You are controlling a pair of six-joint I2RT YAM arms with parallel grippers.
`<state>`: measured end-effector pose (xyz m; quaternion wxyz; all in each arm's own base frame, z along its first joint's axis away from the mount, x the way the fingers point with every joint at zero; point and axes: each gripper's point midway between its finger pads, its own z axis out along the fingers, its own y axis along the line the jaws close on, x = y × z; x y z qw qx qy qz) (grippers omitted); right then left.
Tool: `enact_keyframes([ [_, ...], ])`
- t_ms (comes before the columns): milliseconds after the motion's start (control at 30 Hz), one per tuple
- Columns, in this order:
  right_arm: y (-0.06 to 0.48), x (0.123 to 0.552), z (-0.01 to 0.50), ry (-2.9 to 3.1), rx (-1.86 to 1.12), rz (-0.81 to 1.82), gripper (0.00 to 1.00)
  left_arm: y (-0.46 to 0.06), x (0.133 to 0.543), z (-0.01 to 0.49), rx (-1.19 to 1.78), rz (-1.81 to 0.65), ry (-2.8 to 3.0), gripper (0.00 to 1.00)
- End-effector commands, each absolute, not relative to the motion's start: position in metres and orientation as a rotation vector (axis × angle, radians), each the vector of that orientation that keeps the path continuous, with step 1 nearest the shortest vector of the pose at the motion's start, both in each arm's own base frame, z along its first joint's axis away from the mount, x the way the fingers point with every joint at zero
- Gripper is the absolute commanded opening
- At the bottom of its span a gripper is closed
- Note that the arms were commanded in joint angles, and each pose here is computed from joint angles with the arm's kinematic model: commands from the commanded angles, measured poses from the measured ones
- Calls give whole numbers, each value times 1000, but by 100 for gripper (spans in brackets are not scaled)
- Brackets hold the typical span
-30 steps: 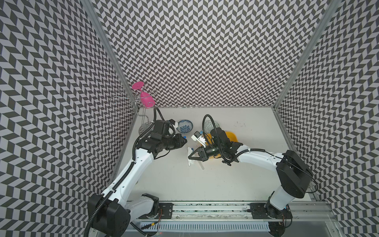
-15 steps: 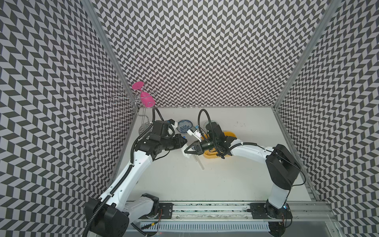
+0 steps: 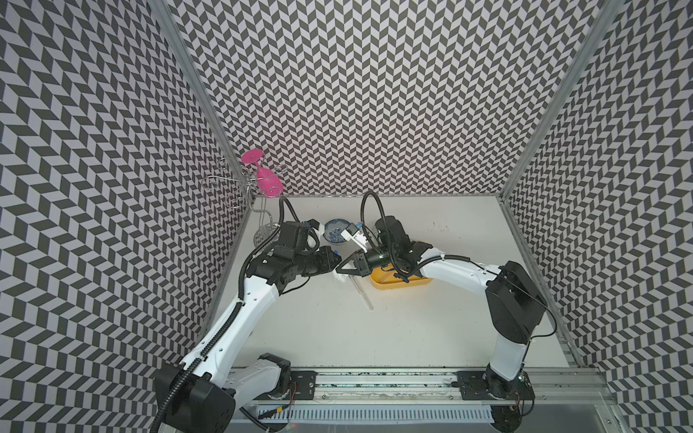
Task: Wipe the exteriors of test tubes
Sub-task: Wipe the dirt from the test tube.
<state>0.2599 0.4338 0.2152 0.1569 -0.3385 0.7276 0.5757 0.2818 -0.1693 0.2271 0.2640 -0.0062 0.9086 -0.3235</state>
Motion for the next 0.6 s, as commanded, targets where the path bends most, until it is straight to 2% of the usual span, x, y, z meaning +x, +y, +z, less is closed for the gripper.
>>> enact_keyframes([
  [0, 421, 259, 231, 2035, -956, 1611, 0, -168, 280, 228, -4, -849, 2465, 15],
  [300, 398, 261, 220, 2055, -895, 1610, 0, -171, 278, 237, 15, -878, 2446, 15],
  [567, 409, 270, 227, 2022, -903, 1637, 0, -186, 274, 248, 7, -1012, 2416, 15],
])
